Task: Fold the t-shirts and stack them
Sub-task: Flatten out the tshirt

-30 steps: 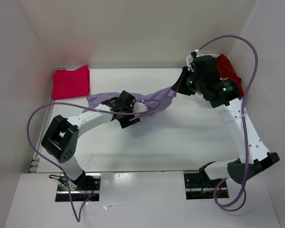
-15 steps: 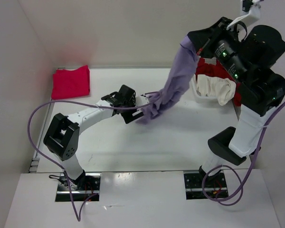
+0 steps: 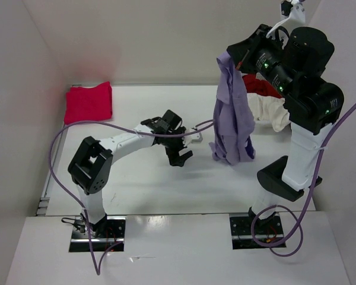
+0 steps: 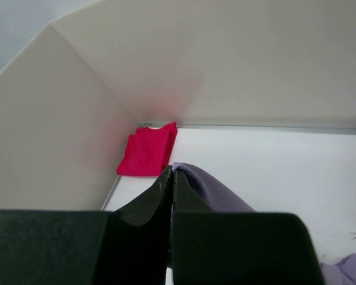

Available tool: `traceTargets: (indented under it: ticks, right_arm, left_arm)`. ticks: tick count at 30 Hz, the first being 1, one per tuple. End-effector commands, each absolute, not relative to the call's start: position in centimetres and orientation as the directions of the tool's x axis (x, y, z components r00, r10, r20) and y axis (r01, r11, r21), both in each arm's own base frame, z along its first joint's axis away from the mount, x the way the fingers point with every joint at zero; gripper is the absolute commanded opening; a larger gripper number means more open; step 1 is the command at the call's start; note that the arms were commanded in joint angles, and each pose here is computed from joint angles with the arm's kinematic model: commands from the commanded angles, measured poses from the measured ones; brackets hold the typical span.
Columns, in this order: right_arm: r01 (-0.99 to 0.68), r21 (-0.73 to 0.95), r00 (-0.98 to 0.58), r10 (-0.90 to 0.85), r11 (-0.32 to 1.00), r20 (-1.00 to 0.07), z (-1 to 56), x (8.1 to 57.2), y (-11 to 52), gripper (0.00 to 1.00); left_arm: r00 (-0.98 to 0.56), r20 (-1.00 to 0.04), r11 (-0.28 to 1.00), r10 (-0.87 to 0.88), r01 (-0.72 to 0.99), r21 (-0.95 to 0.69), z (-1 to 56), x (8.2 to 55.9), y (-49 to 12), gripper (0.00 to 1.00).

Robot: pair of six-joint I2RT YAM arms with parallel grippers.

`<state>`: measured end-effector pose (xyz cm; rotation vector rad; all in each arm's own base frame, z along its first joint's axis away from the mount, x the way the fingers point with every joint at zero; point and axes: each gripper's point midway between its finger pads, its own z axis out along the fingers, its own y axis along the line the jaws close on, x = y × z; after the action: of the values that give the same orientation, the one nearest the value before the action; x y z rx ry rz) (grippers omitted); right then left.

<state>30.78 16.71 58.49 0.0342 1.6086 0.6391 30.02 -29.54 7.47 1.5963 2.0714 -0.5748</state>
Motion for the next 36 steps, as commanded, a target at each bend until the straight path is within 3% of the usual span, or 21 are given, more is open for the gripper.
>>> traceTargets:
  ticks: [1, 6, 13, 18, 20, 22, 23, 24, 27, 31, 32, 36]
  right_arm:
    - [-0.353, 0.417, -0.062, 0.424, 0.837, -0.904, 61.3, 29.1, 15.2, 0.0]
    - [-0.255, 0.421, -0.038, 0.427, 0.87, -0.904, 60.9, 28.9, 12.8, 0.0]
    - [-0.165, 0.406, -0.067, 0.401, 0.899, -0.914, 59.2, 26.5, 10.1, 0.0]
    - [-0.12, 0.395, -0.143, 0.378, 0.911, -0.915, 56.6, 26.7, 10.1, 0.0]
    - [-0.115, 0.4, -0.153, 0.382, 0.909, -0.912, 56.4, 26.5, 10.0, 0.0]
    - [-0.115, 0.4, -0.153, 0.382, 0.909, -0.912, 56.4, 26.5, 10.0, 0.0]
    - [-0.119, 0.404, -0.143, 0.387, 0.907, -0.911, 56.7, 26.3, 9.9, 0.0]
    - [-0.116, 0.401, -0.15, 0.383, 0.909, -0.911, 56.5, 26.6, 10.1, 0.0]
    - [-0.123, 0.399, -0.135, 0.383, 0.909, -0.914, 57.0, 26.8, 10.1, 0.0]
    - [-0.129, 0.387, -0.146, 0.369, 0.913, -0.918, 56.7, 27.2, 10.5, 0.0]
    - [-0.129, 0.387, -0.146, 0.369, 0.913, -0.918, 56.7, 27.2, 10.5, 0.0]
    - [-0.148, 0.38, -0.154, 0.358, 0.913, -0.921, 56.5, 27.3, 10.9, 0.0]
  left_arm:
    - [-0.201, -0.712, 0.143, 0.673, 0.98, -0.141, 10.5, 29.3, -34.7, 1.0]
    - [-0.233, -0.756, 0.129, 0.612, 0.972, -0.195, 11.0, 31.3, -39.4, 1.0]
    - [-0.302, -0.721, 0.221, 0.624, 0.953, -0.208, 7.2, 36.2, -42.5, 1.0]
    - [-0.296, -0.751, 0.111, 0.59, 0.951, -0.288, 7.7, 35.5, -44.6, 0.99]
    - [-0.298, -0.769, 0.048, 0.566, 0.943, -0.33, 9.0, 34.7, -45.5, 0.63]
    - [-0.341, -0.754, 0.018, 0.561, 0.916, -0.402, 8.9, 33.8, -45.9, 0.39]
    - [-0.347, -0.753, 0.021, 0.559, 0.914, -0.406, 9.4, 33.8, -46.0, 0.14]
    - [-0.371, -0.739, 0.051, 0.562, 0.907, -0.417, 9.2, 34.0, -45.9, 0.0]
    - [-0.374, -0.749, 0.105, 0.548, 0.918, -0.381, 10.9, 35.2, -44.0, 0.0]
    - [-0.426, -0.763, 0.194, 0.485, 0.904, -0.381, 13.1, 37.1, -36.7, 0.0]
    - [-0.388, -0.802, 0.213, 0.454, 0.921, -0.326, 16.3, 37.4, -34.9, 0.0]
    - [-0.333, -0.82, 0.349, 0.465, 0.921, -0.176, 19.2, 38.0, -27.4, 0.0]
